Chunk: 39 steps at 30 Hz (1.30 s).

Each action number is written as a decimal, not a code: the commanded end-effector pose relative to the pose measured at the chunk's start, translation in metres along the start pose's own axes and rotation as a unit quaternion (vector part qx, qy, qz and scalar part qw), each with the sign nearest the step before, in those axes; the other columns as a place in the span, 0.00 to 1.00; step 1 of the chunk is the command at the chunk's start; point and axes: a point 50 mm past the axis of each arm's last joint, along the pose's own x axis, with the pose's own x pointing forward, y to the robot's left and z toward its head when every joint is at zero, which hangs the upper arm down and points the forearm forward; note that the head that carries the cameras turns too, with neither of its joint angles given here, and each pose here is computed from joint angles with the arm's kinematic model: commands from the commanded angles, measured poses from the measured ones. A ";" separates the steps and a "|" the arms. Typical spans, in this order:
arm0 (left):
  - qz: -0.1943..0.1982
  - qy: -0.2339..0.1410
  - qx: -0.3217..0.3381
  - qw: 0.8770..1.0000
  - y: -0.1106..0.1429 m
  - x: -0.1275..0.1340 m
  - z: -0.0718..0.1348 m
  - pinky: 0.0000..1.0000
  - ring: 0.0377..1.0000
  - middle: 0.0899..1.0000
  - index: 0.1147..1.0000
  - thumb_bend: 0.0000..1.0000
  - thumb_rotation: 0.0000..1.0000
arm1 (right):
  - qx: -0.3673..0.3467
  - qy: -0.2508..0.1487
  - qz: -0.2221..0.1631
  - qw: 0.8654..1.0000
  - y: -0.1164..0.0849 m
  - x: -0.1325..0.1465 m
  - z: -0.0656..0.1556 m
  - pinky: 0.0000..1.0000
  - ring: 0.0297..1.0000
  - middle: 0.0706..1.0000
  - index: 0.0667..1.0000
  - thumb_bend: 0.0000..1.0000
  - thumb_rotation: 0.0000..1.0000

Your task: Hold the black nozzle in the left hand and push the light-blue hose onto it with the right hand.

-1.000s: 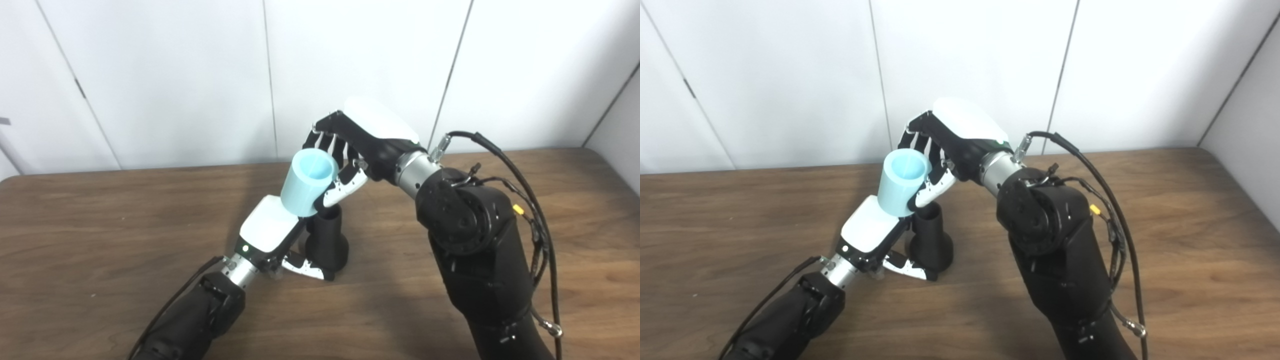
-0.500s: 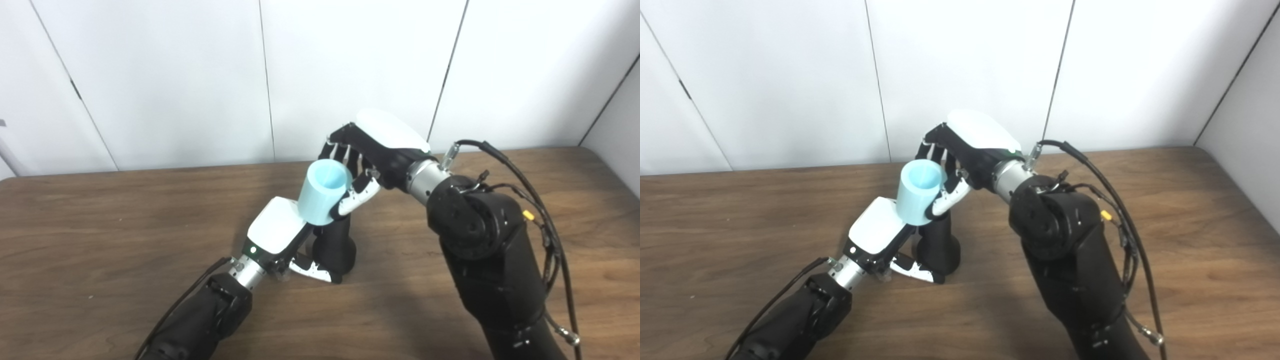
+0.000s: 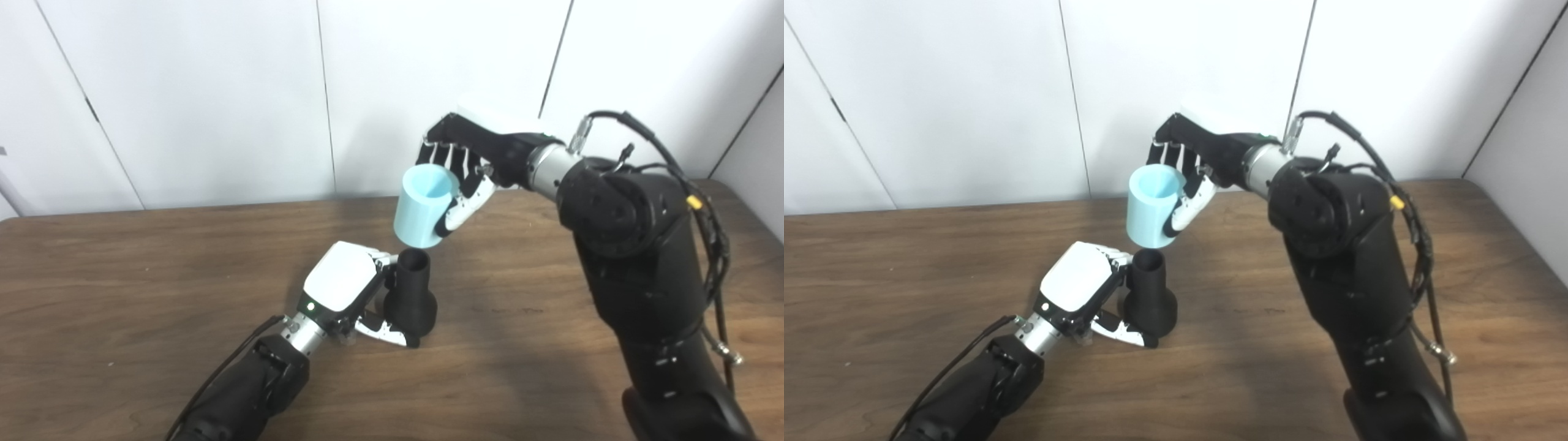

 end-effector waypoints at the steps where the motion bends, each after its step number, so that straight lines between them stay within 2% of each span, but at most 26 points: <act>1: -0.174 0.058 -0.104 0.978 -0.120 -0.120 0.077 0.30 0.32 0.35 0.46 0.51 0.00 | -0.044 -0.023 -0.088 0.995 -0.061 -0.017 0.019 0.37 0.44 0.48 0.41 0.52 0.00; 6: -0.179 0.058 -0.104 0.977 -0.121 -0.119 0.077 0.33 0.34 0.37 0.47 0.51 0.00 | -0.057 -0.015 -0.076 0.995 -0.066 -0.017 0.021 0.35 0.43 0.47 0.43 0.52 0.00; 10: -0.177 0.058 -0.101 0.977 -0.122 -0.119 0.078 0.30 0.31 0.35 0.46 0.51 0.00 | -0.058 -0.017 -0.068 0.996 -0.060 -0.017 0.018 0.32 0.41 0.47 0.44 0.52 0.00; 15: -0.179 0.056 -0.101 0.977 -0.122 -0.119 0.078 0.35 0.37 0.38 0.47 0.52 0.00 | -0.046 -0.021 -0.054 0.997 -0.054 -0.014 0.015 0.28 0.39 0.46 0.46 0.52 0.00; 20: -0.181 0.059 -0.099 0.977 -0.122 -0.118 0.079 0.34 0.35 0.37 0.47 0.51 0.00 | -0.037 -0.013 -0.042 0.998 -0.047 -0.010 0.014 0.33 0.41 0.46 0.45 0.52 0.00; 35: -0.178 0.055 -0.107 0.977 -0.121 -0.118 0.081 0.33 0.34 0.36 0.47 0.51 0.00 | -0.022 -0.009 -0.032 0.999 -0.039 -0.006 0.023 0.32 0.41 0.45 0.44 0.52 0.00; 36: -0.178 0.054 -0.107 0.977 -0.120 -0.118 0.081 0.33 0.34 0.36 0.47 0.51 0.00 | -0.032 -0.011 -0.032 0.999 -0.038 -0.006 0.024 0.33 0.41 0.45 0.43 0.52 0.00; 38: -0.179 0.054 -0.107 0.977 -0.120 -0.118 0.081 0.33 0.35 0.36 0.47 0.51 0.00 | -0.045 -0.014 -0.032 0.998 -0.036 -0.005 0.025 0.46 0.46 0.44 0.42 0.52 0.00; 39: -0.180 0.054 -0.106 0.977 -0.120 -0.118 0.081 0.33 0.35 0.36 0.47 0.51 0.00 | -0.042 -0.017 -0.029 0.999 -0.034 -0.005 0.025 0.44 0.46 0.44 0.42 0.52 0.00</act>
